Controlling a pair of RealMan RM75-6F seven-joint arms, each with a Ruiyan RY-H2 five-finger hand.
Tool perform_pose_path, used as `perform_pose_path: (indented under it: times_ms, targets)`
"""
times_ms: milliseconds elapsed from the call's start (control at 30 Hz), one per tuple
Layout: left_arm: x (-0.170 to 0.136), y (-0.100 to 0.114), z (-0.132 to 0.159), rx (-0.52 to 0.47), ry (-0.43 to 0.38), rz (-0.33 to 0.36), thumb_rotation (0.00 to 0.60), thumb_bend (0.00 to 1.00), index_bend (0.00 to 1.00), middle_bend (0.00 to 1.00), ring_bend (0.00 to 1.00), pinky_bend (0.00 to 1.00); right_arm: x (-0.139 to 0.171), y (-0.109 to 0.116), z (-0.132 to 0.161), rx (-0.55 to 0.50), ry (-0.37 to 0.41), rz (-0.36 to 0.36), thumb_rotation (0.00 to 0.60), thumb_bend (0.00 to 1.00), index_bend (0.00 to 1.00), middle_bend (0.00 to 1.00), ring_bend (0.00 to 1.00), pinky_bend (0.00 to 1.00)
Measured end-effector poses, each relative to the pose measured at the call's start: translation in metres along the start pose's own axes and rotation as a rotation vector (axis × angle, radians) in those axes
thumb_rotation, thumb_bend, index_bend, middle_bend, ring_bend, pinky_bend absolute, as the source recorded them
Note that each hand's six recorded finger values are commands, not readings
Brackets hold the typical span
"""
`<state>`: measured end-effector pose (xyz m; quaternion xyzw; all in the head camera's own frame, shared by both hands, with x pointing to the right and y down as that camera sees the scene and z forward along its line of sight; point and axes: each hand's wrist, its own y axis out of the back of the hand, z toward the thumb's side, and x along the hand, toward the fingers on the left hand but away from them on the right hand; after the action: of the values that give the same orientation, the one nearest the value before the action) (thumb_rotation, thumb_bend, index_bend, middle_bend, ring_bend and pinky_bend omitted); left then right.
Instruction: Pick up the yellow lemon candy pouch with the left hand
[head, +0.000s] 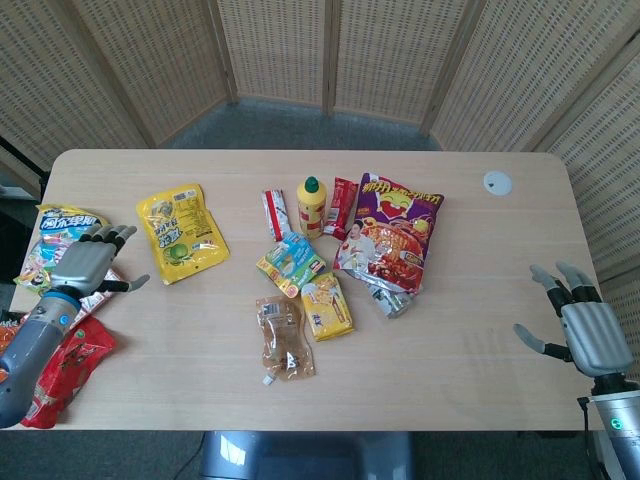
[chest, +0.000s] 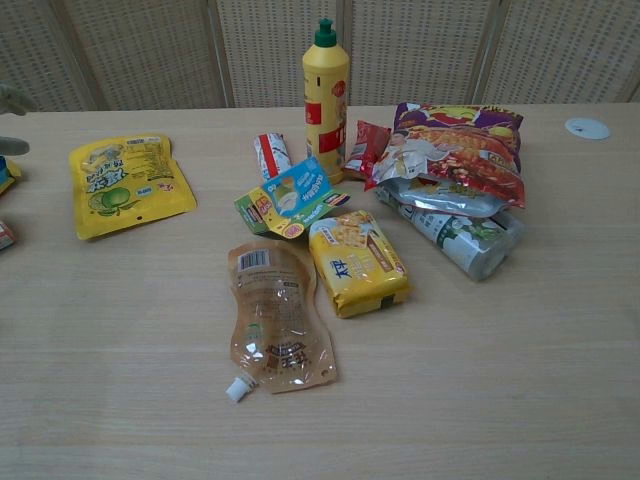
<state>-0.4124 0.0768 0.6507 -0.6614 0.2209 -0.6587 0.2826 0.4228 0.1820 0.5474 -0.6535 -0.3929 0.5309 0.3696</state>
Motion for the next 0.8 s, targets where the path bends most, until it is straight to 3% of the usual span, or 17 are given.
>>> perform_pose_path:
  times_ms: [133, 267, 533, 800]
  targets:
    - [0.025, -0.004, 0.015, -0.007, -0.008, -0.037, 0.046, 0.27, 0.0, 0.0, 0.0, 0.0, 0.003, 0.003, -0.006, 0.01, -0.027, -0.002, 0.041, 0.26, 0.08, 0.25, 0.0, 0.0]
    - [0.047, -0.011, 0.03, -0.003, -0.021, -0.08, 0.001, 0.27, 0.0, 0.0, 0.0, 0.0, 0.006, 0.006, -0.01, 0.014, -0.054, -0.005, 0.039, 0.26, 0.08, 0.25, 0.0, 0.0]
    - [0.072, -0.038, 0.058, -0.008, -0.047, -0.169, 0.0, 0.25, 0.0, 0.0, 0.0, 0.0, 0.008, 0.011, -0.017, 0.021, -0.085, -0.013, 0.038, 0.26, 0.08, 0.25, 0.0, 0.0]
    - [0.084, -0.058, 0.068, -0.022, -0.049, -0.22, 0.0, 0.25, 0.0, 0.0, 0.0, 0.0, 0.012, 0.012, -0.02, 0.017, -0.106, -0.017, 0.039, 0.26, 0.08, 0.25, 0.0, 0.0]
